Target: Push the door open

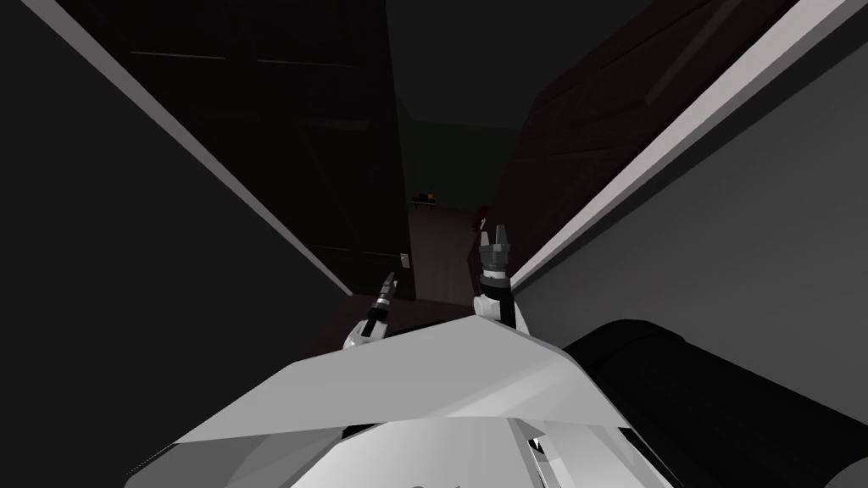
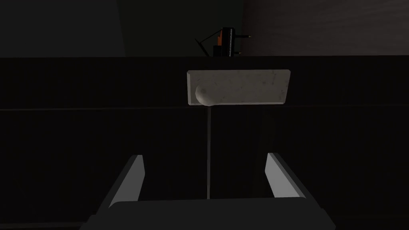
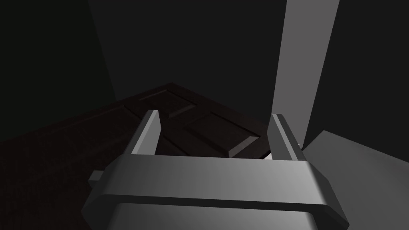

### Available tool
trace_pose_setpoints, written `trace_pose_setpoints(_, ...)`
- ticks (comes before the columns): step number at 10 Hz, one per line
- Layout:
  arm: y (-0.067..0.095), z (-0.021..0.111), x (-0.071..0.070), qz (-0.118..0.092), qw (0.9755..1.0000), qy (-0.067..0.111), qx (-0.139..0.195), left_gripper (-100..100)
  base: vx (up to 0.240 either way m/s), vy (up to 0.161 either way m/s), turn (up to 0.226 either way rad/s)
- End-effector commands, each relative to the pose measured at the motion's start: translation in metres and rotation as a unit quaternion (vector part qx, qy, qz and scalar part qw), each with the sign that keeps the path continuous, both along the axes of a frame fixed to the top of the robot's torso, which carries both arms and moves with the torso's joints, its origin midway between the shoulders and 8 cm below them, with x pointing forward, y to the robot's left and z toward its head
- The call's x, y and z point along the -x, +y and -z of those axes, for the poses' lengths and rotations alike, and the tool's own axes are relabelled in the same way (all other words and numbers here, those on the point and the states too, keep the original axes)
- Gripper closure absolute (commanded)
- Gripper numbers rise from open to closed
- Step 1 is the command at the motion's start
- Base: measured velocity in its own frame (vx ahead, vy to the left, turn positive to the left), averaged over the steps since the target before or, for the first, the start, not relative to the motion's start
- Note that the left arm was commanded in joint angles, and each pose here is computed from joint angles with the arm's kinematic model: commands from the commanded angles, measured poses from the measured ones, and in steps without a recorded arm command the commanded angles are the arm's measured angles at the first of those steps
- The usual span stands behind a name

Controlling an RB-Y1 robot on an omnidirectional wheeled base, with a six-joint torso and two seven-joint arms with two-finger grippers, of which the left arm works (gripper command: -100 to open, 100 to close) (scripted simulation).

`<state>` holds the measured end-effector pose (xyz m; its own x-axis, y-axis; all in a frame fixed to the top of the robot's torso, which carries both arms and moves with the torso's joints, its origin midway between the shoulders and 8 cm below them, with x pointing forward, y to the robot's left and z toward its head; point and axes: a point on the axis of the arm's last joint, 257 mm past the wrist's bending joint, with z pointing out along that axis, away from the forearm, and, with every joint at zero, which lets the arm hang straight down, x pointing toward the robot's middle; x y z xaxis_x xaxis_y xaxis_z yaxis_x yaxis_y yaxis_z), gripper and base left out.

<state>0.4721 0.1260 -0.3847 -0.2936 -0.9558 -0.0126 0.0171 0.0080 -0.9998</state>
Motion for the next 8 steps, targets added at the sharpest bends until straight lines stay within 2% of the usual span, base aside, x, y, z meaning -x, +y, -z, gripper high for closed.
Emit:
trace_pose_setpoints(1, -0.005, 0.005, 0.002, 0.004, 1.0, 0.007, 0.003, -100, 0.096, -0.004, 0.001)
trace_pose_setpoints(2, -0.004, 0.003, 0.001, 0.002, 1.0, 0.004, 0.002, -100, 0.046, -0.002, 0.001)
trace_pose_setpoints(3, 0.01, 0.005, 0.0, -0.001, 0.9999, 0.005, -0.01, -100, 0.116, -0.042, -0.036)
trace_pose_setpoints(5, 0.018, 0.007, -0.001, -0.004, 0.9998, 0.005, -0.017, -100, 0.189, -0.062, -0.024)
trace_pose_setpoints(8, 0.017, 0.008, -0.001, -0.008, 0.9998, 0.007, -0.015, -100, 0.2, -0.037, -0.03)
